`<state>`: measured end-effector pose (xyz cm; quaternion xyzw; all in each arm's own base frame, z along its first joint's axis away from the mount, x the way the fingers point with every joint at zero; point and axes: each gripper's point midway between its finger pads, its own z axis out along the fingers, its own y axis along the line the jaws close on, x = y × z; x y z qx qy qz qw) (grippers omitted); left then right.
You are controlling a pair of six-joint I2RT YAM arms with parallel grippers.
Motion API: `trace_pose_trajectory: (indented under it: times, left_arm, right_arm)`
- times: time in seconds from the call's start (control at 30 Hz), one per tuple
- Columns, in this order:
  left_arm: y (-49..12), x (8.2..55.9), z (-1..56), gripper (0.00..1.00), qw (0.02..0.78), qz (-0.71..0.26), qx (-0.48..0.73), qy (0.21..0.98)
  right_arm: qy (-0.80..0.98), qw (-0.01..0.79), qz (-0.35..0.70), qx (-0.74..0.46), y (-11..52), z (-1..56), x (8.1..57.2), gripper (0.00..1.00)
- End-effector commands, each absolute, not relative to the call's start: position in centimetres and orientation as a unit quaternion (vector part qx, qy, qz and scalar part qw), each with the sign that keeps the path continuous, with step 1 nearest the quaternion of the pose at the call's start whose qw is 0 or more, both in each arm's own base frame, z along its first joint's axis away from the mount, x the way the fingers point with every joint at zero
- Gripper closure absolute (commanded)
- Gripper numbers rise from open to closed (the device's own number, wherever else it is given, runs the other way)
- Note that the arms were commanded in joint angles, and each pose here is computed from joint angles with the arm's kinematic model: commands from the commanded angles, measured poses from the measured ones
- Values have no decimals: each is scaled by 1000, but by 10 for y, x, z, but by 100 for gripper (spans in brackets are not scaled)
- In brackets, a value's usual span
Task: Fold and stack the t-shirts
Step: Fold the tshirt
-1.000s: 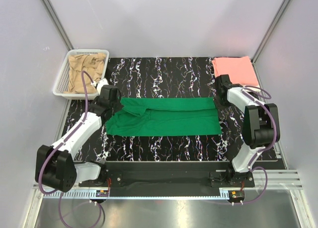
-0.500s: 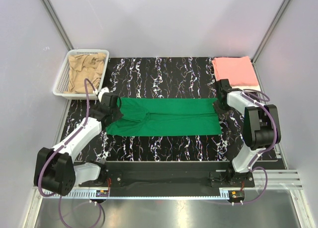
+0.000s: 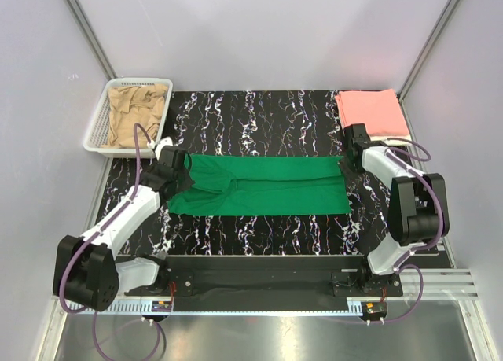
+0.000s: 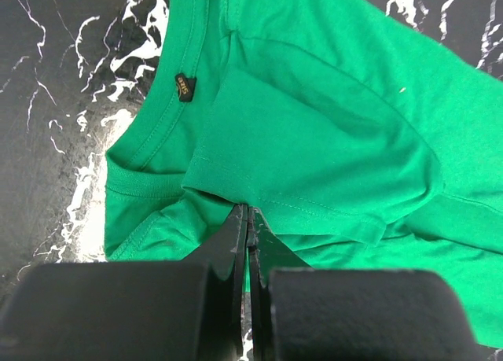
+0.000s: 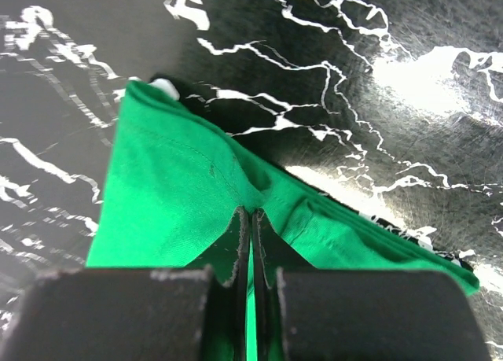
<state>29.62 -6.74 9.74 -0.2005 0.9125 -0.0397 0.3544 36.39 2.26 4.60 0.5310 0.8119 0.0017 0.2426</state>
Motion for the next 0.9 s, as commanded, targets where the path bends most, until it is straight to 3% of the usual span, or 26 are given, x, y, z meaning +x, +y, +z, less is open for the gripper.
trace_pose_trajectory:
  times: [0.0,0.37,0.6,0.7,0.77,0.87]
  left_arm:
    - [-73,300,115,100,372,-58,-193,906]
    - [-73,278,85,100,337,-61,-206,917]
    - [-75,275,82,100,331,-69,-211,917]
    - [-75,276,88,100,341,-71,-211,913]
    - [-75,274,86,100,338,-72,-210,914]
    - [-78,269,78,100,327,-77,-221,916]
  right_arm:
    - [803,279,4,526,14,67,369,100]
    - [821,246,5,516,22,38,358,100]
    - [830,253,21,497,27,49,362,100]
    - [826,267,22,496,24,58,363,95]
    - [828,267,28,492,25,62,364,84]
    - [840,275,45,465,32,74,367,74]
